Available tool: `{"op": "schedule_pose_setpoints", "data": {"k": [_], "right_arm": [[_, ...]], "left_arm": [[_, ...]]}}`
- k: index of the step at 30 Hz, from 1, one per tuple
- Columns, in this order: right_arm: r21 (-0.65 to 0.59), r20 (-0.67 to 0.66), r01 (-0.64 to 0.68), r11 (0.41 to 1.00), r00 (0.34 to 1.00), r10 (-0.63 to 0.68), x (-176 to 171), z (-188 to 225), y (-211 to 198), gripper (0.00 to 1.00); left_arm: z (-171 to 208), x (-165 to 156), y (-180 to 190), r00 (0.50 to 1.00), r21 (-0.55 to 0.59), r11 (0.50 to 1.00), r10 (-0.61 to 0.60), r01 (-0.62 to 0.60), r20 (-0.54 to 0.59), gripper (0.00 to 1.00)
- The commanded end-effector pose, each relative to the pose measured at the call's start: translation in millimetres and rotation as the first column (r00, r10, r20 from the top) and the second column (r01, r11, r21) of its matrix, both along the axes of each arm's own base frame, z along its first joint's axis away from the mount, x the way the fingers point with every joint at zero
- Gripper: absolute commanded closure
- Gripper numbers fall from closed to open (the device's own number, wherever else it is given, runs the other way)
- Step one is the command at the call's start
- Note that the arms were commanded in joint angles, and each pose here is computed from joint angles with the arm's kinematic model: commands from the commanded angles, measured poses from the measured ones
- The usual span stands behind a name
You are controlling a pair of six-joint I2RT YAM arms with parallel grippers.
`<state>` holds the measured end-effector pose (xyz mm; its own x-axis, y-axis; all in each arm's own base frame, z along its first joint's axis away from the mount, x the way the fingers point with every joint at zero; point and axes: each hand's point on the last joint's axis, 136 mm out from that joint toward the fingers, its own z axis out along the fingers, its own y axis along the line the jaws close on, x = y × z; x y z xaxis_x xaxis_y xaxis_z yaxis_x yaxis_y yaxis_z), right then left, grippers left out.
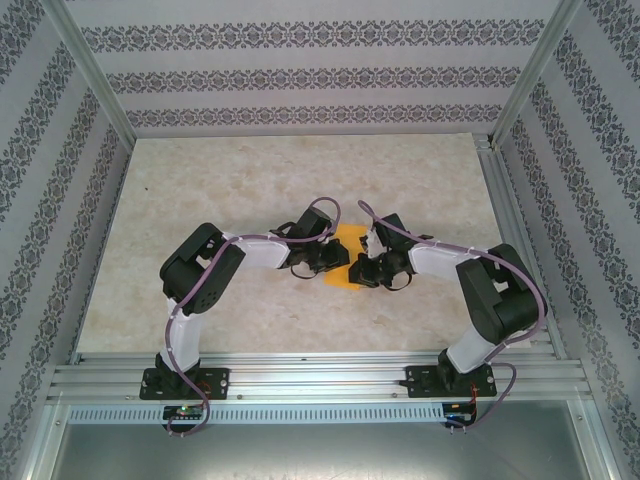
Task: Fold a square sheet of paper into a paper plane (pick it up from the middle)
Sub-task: Fold the triangle a second time at the center of the table.
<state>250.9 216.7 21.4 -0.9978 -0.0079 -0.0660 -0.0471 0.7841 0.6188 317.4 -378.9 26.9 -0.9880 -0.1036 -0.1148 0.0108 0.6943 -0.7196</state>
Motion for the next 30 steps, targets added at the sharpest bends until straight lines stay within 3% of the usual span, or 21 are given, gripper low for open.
{"op": "schedule_pose_setpoints", "data": {"k": [1, 9, 19, 30], "right_arm": [[-0.008, -0.005, -0.012, 1.000, 1.000, 0.012, -2, -11, 2, 0.90], [0.005, -0.031, 0.004, 1.000, 1.000, -0.003, -4, -26, -1, 0.90], [0.057, 0.051, 0.007, 0.998, 0.999, -0.010, -1, 17, 1, 0.86], [-0.001, -0.041, 0.026, 1.000, 0.999, -0.026, -14, -32, -11, 0.87]], "left_arm": [[-6, 1, -4, 1.000, 0.031, 0.999, -0.021, 0.021, 0.016, 0.82], [-9, 1, -3, 1.000, 0.051, 0.998, -0.026, 0.026, 0.013, 0.83], [-8, 1, -2, 0.999, 0.057, 0.998, -0.031, 0.030, 0.013, 0.83], [-12, 0, -2, 1.000, 0.051, 0.998, -0.024, 0.024, -0.002, 0.83]]}}
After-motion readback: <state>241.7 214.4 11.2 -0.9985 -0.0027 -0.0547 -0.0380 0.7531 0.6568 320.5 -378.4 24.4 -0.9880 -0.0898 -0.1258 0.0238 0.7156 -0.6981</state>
